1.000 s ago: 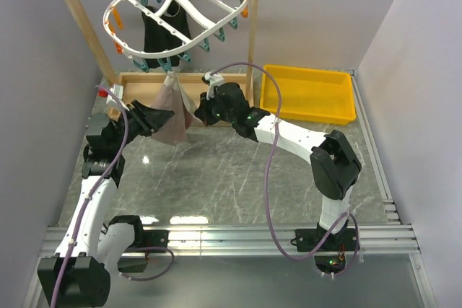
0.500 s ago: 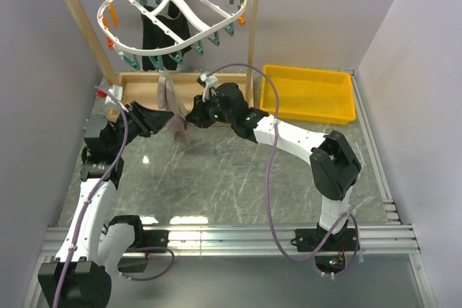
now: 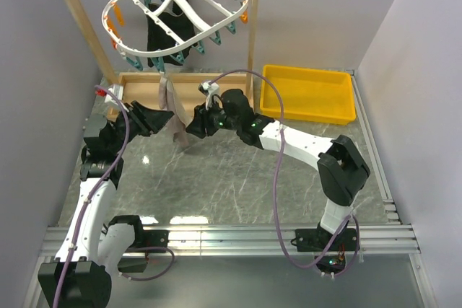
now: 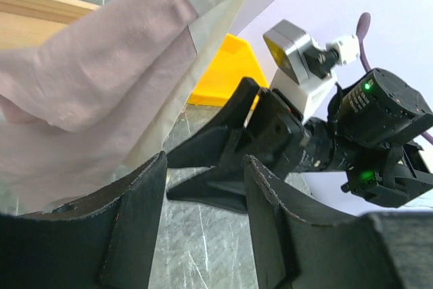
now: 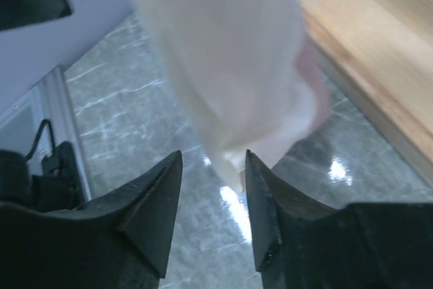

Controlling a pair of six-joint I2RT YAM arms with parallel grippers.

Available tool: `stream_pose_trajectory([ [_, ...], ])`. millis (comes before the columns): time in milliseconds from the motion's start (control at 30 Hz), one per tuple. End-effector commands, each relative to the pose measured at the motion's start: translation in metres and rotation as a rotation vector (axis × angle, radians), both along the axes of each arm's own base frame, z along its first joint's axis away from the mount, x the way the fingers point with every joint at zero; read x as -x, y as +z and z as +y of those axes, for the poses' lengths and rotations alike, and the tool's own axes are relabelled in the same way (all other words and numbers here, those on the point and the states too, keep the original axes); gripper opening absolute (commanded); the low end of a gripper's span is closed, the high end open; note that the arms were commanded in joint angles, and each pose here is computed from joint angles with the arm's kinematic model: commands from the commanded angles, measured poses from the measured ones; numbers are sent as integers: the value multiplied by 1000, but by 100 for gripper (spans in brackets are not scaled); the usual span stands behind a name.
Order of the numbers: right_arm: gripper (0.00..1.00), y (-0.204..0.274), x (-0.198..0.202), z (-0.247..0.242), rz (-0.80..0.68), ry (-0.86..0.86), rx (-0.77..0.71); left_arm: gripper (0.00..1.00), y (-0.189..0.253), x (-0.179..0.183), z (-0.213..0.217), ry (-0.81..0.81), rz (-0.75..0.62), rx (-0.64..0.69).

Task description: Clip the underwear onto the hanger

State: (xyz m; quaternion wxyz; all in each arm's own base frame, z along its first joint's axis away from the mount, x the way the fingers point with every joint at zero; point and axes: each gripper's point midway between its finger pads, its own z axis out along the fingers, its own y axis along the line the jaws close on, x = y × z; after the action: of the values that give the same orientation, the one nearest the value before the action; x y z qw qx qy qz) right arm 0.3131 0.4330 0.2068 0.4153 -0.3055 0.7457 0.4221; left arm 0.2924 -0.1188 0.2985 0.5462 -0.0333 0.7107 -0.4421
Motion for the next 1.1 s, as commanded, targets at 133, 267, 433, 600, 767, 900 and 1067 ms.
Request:
stream_pose_trajectory([
  [133, 50, 41, 34, 7, -61, 155, -109, 55, 39, -1, 0, -15, -142, -46],
  [267, 50, 42, 41, 9, -54, 196, -118, 54, 43, 0, -2, -32, -163, -49],
  [433, 50, 58, 27, -2, -72, 164, -146, 53, 49, 5, -4, -51, -219, -73],
  [600, 50, 84, 25, -14, -136, 162, -175, 52, 56, 8, -7, -81, -277, -105],
  [767, 50, 121, 23, -33, -204, 122, -228, 50, 66, 13, -12, -118, -346, -152],
  [900, 50, 142, 0, -59, -229, 17, -262, 50, 70, 20, -18, -137, -412, -227],
  [1067, 50, 165, -31, -87, -279, -84, -277, 50, 76, 28, -36, -163, -484, -286],
])
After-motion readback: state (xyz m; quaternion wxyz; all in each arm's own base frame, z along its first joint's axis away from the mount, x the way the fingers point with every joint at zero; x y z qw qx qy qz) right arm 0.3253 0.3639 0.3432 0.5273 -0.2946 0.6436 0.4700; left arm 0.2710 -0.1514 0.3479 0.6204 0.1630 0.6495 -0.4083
